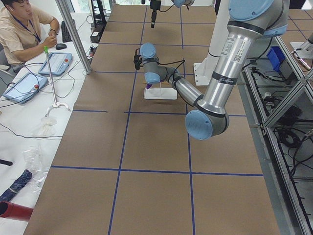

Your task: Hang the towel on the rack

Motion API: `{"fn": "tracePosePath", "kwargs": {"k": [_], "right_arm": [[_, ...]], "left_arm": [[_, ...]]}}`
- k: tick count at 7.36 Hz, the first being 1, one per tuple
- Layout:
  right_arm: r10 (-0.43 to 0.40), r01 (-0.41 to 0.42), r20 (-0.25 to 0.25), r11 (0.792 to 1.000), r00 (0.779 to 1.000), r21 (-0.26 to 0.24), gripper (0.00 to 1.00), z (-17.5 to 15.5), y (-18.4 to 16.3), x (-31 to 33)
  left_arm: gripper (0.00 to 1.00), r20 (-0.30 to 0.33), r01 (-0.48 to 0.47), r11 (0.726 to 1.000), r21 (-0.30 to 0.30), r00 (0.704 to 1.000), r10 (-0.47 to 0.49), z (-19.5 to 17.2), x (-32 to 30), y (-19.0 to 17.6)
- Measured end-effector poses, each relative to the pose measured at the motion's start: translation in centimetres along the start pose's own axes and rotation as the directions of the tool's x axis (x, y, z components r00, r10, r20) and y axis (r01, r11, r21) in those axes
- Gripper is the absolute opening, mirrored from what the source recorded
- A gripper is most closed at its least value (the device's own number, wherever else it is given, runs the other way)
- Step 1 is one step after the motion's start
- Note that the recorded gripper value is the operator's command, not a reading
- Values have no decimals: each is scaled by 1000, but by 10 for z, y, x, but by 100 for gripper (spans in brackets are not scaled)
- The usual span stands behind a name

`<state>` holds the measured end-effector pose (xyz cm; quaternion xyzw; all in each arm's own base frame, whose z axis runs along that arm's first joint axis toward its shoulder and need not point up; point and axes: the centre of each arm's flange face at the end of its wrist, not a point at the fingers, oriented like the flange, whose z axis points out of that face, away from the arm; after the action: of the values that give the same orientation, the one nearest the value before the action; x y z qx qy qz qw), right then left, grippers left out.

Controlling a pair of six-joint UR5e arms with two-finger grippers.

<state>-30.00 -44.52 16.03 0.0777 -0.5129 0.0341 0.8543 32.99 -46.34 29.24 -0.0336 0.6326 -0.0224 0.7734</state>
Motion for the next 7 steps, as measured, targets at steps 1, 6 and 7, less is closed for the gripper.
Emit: {"fn": "tracePosePath", "kwargs": {"k": [1,6,7], "right_arm": [[3,-3,-8,1000,1000,1,100,2,-2,4],[14,-14,-29,1000,999,1,100,8,-4,15],[19,-19,-34,1000,999,2,100,8,-5,19]], "left_arm": [[0,20,-22,1000,7,1000,21,-7,-21,-5],[100,89,-12,1000,5,996,11,2,-73,-18],[100,93,-7,1000,5,996,7,4,-76,-19]]}}
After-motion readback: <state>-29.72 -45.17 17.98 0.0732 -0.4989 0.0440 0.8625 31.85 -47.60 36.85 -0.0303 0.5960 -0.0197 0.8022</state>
